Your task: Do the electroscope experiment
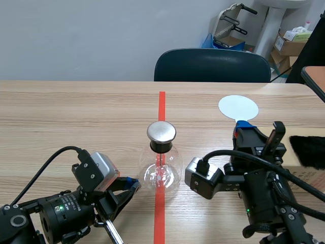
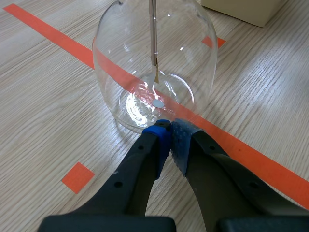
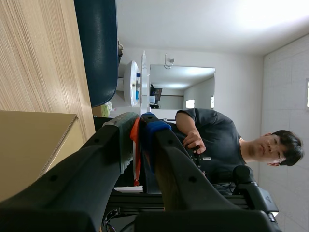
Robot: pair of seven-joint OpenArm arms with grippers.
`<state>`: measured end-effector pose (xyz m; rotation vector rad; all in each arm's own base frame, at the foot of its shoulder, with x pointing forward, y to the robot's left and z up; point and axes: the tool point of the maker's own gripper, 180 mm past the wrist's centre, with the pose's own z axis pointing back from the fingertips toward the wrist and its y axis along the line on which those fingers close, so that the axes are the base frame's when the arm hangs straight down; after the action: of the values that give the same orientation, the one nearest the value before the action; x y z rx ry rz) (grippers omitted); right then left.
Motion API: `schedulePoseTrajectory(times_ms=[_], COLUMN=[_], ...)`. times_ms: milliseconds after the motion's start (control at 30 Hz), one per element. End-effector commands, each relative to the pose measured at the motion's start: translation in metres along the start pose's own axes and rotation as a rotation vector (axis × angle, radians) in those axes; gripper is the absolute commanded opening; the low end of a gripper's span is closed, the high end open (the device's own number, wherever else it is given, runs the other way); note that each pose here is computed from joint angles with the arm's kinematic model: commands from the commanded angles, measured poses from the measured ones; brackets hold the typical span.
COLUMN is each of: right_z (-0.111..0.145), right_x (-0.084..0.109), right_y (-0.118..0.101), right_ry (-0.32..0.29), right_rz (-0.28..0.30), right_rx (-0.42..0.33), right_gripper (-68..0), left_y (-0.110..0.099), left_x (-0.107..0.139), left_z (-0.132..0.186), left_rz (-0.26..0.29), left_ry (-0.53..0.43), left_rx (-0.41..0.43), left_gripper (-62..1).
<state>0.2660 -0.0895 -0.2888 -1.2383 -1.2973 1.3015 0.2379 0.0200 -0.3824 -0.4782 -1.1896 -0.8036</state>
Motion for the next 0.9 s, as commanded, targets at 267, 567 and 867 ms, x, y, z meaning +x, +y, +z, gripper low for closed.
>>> schedulePoseTrajectory(times_ms=[267,567,867], right_z=[-0.002,0.010,0.025], right_x=[0.025,0.069,0.096], right_y=[-0.013,-0.012,-0.011], right_ry=[-0.154,-0.407,-0.581], right_rz=[0.007,0.013,0.016], right_rx=[-0.042,-0.041,-0.040], right_gripper=[-66.6,-66.6,-66.6], left_y=[-0.002,-0.002,-0.002], left_x=[0.011,0.011,0.013], left_z=[-0.002,-0.002,-0.002], left_rz=[0.002,0.002,0.002], left_ry=[-0.040,-0.040,-0.048], left_rx=[-0.001,-0.001,-0.001], left_gripper=[-58.2,-58.2,-58.2])
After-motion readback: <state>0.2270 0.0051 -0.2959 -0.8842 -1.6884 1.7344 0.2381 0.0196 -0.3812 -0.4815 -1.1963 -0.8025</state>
